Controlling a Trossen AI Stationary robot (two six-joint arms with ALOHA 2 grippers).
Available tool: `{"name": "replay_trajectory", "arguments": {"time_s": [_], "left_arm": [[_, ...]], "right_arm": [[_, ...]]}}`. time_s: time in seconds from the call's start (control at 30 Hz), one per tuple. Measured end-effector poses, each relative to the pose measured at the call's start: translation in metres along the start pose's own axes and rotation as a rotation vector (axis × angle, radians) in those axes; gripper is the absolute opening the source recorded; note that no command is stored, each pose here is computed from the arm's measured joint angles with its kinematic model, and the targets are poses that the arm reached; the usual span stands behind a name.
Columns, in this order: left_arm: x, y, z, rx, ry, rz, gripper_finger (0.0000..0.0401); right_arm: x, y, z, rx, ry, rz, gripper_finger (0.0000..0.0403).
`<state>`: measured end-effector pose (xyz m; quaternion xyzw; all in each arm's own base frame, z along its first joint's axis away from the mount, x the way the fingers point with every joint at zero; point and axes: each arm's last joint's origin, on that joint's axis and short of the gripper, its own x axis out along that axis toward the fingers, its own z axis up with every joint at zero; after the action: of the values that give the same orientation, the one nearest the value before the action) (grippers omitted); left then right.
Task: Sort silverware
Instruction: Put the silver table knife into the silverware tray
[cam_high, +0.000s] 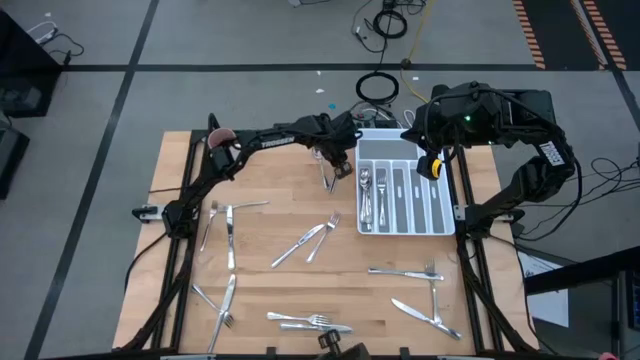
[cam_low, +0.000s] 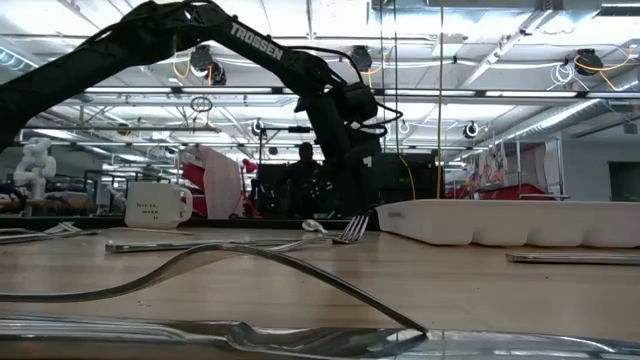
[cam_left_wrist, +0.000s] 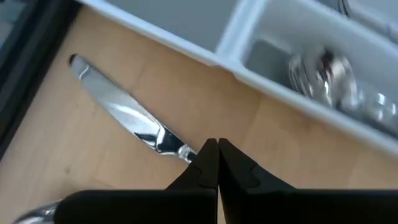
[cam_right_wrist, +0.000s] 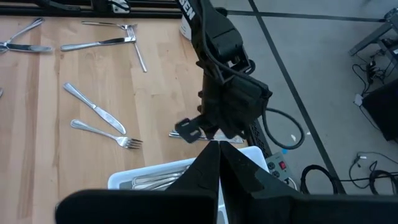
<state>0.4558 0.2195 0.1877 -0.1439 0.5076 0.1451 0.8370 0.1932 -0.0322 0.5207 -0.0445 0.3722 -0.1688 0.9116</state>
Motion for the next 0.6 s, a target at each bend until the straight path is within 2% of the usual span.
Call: {"name": "replay_trajectory", "arguments": {"time_s": [0.13, 0.27, 0.5, 0.6], "left_arm": [[-0.001, 0.010, 0.002, -0.206, -0.020, 0.007, 0.0000], [-0.003, 0.026, 0.001, -0.341, -0.019, -0.002, 0.0000], [0.000, 0.048, 0.000, -0.426, -0.023, -0.110, 0.0000], [0.003, 0.061, -0.006, -0.466, 0.009, -0.109, 0.0000]], "right_arm": [[0.000, 0.002, 0.000, -0.008, -0.002, 0.007, 0.0000], [-0.001, 0.005, 0.000, -0.022, -0.006, 0.019, 0.0000], [-0.002, 0.010, 0.001, -0.053, -0.011, 0.036, 0.0000], [-0.003, 0.010, 0.001, -0.053, -0.011, 0.037, 0.0000]]}}
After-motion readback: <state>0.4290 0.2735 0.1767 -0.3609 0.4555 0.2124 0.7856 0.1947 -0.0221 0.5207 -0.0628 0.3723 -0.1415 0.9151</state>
